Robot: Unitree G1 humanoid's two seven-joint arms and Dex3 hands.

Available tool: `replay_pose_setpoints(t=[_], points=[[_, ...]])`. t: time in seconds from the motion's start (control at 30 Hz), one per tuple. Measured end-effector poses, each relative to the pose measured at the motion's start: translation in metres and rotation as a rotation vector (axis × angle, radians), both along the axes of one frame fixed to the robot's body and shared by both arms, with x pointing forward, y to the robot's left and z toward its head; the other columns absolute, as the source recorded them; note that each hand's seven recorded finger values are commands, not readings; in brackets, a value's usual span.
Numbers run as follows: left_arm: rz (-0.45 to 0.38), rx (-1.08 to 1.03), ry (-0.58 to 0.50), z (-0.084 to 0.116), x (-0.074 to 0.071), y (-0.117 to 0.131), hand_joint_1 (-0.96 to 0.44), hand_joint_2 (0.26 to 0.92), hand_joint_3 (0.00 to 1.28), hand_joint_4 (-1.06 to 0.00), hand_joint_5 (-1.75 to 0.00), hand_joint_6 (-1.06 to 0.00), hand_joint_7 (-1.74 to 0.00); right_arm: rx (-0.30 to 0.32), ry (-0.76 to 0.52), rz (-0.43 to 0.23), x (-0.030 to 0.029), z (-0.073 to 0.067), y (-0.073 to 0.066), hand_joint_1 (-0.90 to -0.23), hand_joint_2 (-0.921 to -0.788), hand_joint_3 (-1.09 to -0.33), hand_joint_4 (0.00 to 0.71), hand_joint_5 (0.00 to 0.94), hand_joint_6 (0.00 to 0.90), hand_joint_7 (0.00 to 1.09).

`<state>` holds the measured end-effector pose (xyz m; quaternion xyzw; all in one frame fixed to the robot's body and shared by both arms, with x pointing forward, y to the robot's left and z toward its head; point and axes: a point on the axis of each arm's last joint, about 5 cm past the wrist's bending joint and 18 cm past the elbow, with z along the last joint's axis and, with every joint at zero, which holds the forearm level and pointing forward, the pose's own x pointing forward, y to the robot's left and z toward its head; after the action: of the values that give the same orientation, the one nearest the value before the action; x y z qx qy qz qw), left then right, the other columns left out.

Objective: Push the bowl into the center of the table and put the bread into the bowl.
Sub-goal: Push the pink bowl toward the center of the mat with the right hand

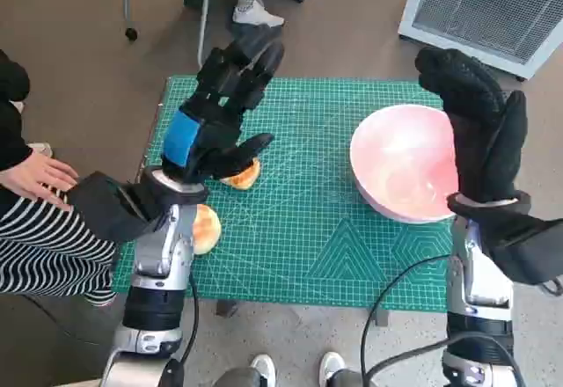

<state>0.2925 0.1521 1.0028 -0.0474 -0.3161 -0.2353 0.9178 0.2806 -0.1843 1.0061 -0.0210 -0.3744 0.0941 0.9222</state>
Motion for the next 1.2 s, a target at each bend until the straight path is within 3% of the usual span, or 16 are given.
replay_pose_setpoints(t=[0.97,1.1,1.2], points=[[-0.003,0.006,0.005,-0.002,0.001,0.001,-0.65,0.921,0.26,-0.12,-0.05,0.0,-0.52,-0.001,0.007,0.005,0.0007,0.001,0.0,-0.824,-0.921,-0.797,0.195,0.001,0.081,0.55],[-0.003,0.006,0.006,-0.002,0.001,0.001,-0.65,0.921,0.26,-0.12,-0.05,0.0,-0.52,-0.007,0.004,-0.002,0.0004,0.002,-0.004,-0.833,-0.921,-0.792,0.195,0.001,0.076,0.54],[-0.003,0.006,0.005,-0.002,0.001,0.001,-0.65,0.921,0.26,-0.12,-0.05,0.0,-0.52,-0.015,0.011,-0.03,0.0007,0.001,-0.017,-0.835,-0.921,-0.788,0.196,0.001,0.068,0.54]])
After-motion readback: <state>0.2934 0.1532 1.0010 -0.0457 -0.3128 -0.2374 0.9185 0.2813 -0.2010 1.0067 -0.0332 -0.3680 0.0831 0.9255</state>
